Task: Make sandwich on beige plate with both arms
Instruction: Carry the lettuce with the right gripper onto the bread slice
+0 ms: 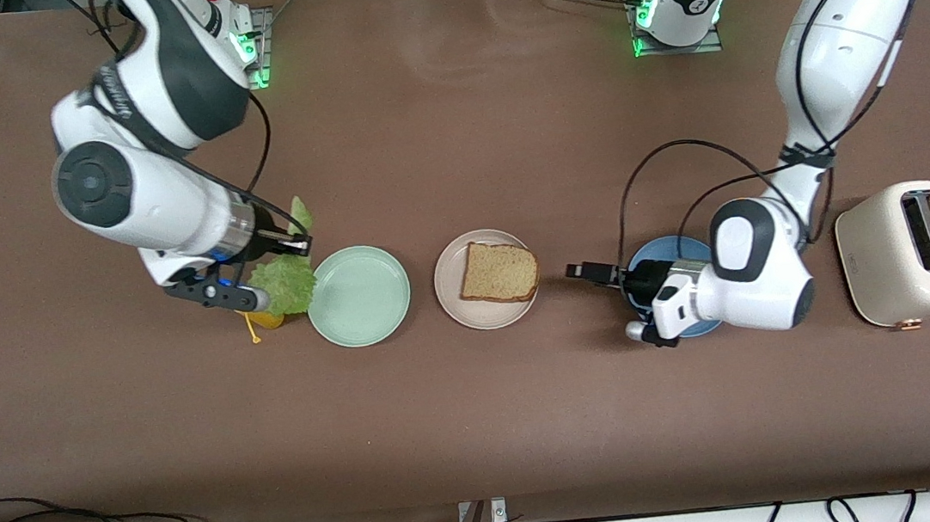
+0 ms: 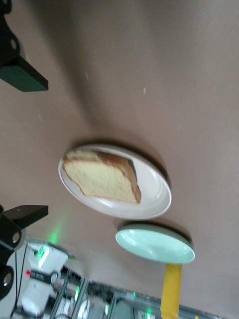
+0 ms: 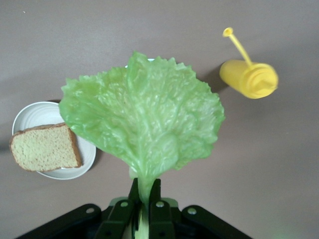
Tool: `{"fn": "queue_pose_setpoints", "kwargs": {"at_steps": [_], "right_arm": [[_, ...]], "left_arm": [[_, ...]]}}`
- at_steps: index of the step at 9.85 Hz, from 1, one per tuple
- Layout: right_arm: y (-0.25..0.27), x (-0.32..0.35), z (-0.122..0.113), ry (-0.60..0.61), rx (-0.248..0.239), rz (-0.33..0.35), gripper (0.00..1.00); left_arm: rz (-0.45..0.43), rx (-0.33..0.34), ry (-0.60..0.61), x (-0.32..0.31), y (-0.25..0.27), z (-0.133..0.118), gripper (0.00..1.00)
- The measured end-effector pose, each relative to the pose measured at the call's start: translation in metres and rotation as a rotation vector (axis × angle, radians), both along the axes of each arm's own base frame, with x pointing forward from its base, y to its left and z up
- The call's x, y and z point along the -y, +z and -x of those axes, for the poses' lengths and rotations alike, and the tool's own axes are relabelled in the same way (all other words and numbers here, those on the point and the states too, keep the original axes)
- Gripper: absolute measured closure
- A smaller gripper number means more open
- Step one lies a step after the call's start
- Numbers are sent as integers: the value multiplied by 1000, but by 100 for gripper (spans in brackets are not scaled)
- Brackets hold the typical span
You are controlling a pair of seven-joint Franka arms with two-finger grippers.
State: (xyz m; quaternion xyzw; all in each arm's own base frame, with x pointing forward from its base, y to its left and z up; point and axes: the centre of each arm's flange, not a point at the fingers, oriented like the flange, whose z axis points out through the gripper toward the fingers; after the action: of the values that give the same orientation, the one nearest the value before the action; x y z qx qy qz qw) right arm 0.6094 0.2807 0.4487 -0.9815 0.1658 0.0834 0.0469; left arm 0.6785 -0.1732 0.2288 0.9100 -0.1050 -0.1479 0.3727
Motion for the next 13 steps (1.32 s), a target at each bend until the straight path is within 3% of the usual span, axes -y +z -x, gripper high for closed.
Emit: {"fn": "queue_pose_setpoints", "kwargs": {"at_steps": [5,9,11,13], "right_arm": [[-68,-94,5,-167,86,-33,91],[-112,-156,11,-258,117,-78,91],[-136,-188,22,-283,135,-102,91],[-161,-220,37,-294,163,-139,91]], "left_arm": [[-332,184,-50,-139,105,-15,0],[-517,207,-50,-177,176,0,0],[-643,207,-37,-166,232,19,0],[-697,210,-11,-138,288,44,0]]}}
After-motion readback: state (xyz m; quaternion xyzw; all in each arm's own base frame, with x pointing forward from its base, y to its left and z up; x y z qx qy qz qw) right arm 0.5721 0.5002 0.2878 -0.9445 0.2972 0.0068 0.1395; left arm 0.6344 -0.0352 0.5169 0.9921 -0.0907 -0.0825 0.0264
